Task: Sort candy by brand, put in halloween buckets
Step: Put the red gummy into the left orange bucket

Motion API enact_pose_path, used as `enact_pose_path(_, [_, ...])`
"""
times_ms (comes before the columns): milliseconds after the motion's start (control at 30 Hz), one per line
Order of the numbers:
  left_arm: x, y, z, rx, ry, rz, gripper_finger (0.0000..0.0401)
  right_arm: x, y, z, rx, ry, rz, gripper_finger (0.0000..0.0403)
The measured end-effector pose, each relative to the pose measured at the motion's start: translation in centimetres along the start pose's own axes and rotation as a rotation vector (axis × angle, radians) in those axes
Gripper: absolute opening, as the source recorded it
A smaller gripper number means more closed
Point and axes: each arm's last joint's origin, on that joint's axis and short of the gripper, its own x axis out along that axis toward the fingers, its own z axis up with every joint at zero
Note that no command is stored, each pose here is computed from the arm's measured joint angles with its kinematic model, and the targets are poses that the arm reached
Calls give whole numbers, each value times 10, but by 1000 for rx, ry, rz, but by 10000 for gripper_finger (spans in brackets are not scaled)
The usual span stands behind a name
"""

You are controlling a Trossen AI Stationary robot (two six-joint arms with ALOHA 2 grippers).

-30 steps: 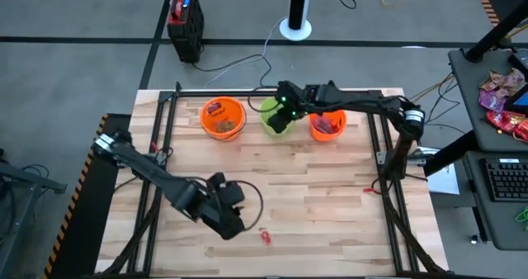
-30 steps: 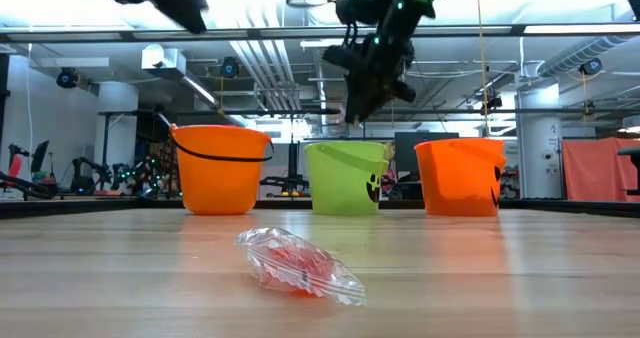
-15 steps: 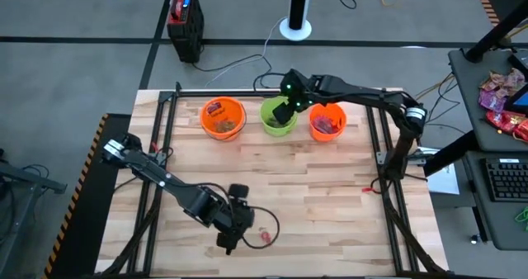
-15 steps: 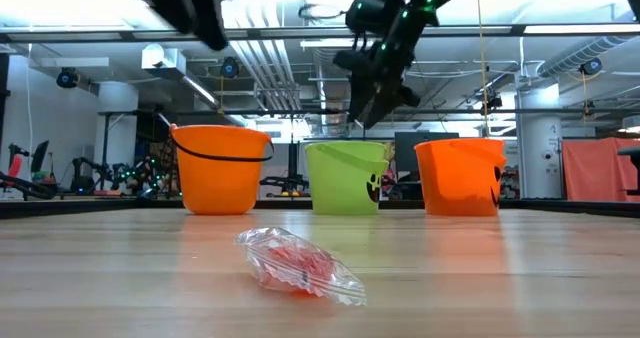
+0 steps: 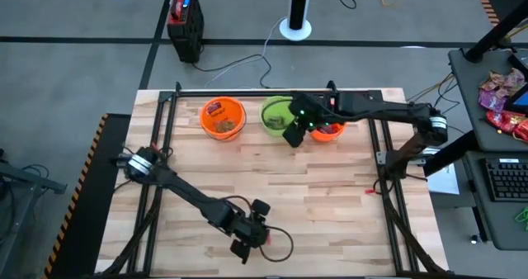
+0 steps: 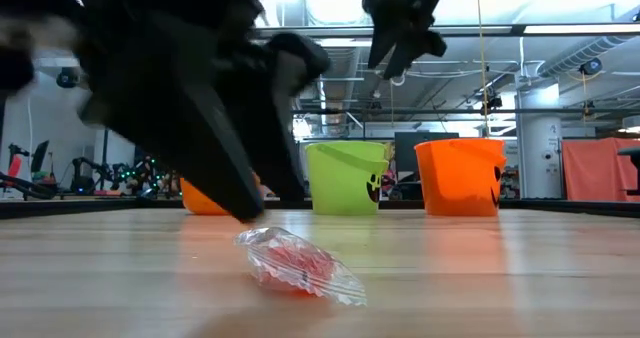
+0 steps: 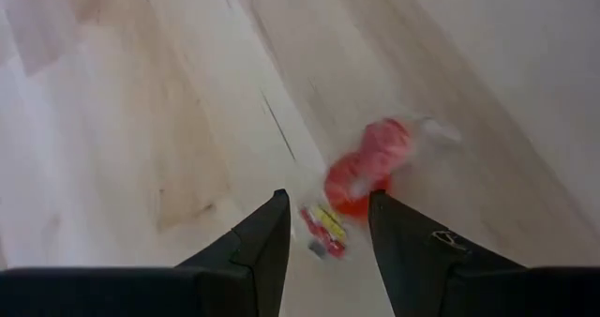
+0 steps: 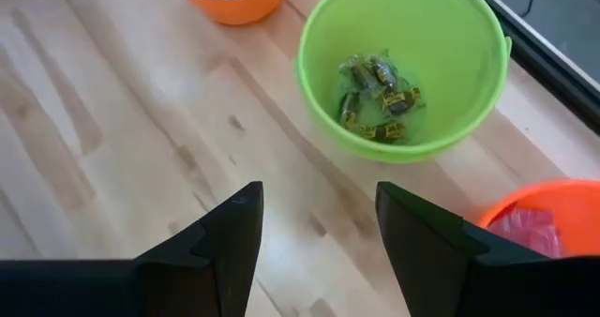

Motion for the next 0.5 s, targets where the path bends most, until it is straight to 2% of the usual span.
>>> enact_pose_path(100, [13,1,-4,-6,18,-10,130,-10,6,-5,-1,-14,11,201])
enact_pose_path(300, [24,-1,-8,-40,35,-101,124,-20,10,-10,-1,-26,6,201])
enact_pose_path(400, [24,-1,-8,-64,37,-105,97,-22,10,-11,-1,-28,8,201])
enact_pose_path(500, [23,-1,-8,-91,39,-105,48,-22,9,-12,-3,-20,3,201])
